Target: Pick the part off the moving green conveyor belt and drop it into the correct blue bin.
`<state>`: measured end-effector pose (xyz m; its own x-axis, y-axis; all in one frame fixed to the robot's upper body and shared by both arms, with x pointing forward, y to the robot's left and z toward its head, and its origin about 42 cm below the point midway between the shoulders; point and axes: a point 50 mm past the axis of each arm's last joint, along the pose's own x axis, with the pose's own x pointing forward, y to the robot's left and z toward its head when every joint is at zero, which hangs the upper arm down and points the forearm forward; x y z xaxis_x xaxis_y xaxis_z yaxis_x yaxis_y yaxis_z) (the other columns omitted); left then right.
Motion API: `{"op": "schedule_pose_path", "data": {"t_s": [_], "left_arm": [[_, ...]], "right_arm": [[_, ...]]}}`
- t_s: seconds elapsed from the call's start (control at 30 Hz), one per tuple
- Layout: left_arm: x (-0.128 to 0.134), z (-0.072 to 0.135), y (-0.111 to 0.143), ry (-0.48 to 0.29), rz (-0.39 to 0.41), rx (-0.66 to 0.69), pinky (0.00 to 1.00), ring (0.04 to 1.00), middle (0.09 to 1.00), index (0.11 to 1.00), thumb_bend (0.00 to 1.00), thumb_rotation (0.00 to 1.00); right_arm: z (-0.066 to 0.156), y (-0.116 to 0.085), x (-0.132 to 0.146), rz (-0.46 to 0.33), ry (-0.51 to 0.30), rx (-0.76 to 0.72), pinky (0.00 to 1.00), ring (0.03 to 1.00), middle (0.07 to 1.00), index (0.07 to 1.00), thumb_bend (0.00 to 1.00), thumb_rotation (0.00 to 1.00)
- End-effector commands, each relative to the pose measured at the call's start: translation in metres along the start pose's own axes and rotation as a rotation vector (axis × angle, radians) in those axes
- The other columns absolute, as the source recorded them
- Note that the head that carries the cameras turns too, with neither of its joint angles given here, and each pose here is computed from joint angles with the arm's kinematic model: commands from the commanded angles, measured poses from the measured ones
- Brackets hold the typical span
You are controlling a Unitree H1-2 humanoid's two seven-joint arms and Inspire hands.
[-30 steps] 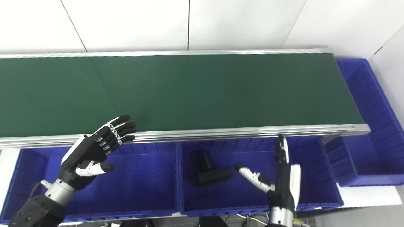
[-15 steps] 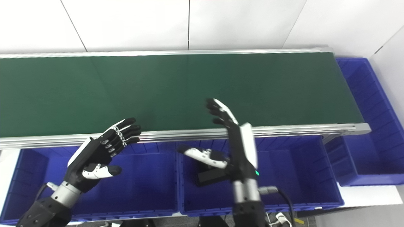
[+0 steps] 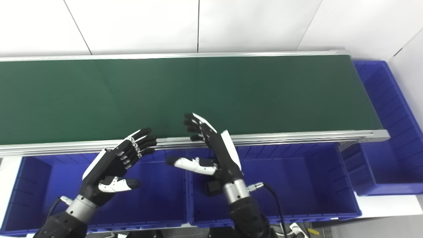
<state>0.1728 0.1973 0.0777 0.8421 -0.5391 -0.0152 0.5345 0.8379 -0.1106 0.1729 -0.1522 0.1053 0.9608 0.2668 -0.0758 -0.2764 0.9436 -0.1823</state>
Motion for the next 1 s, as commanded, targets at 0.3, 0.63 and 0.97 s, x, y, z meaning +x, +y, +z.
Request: {"op": "schedule_pose_path", "data": {"t_s": [0.3,0.63,0.97], "left_arm": [[0.007,0.004,-0.009,-0.045,0.025,0.054,0.84,0.895,0.903,0.898,0.99,0.39],[0.008,0.002,-0.011,-0.039,0.028,0.060,0.86,0.902,0.906,0.898,0.99,0.39],[0.011,0.001,-0.012,-0.040,0.028,0.064,0.85,0.890,0.891,0.894,0.99,0.39]], "right_arm": [[-0.002,-0.021,-0.017,0.031,-0.130,0.029,0.73,0.805,0.815,0.873,0.73,0.57],[-0.007,-0.028,-0.030,0.020,-0.120,0.021,0.74,0.817,0.828,0.889,0.71,0.60],[-0.010,-0.028,-0.026,0.016,-0.114,0.025,0.74,0.814,0.828,0.884,0.70,0.57]]}}
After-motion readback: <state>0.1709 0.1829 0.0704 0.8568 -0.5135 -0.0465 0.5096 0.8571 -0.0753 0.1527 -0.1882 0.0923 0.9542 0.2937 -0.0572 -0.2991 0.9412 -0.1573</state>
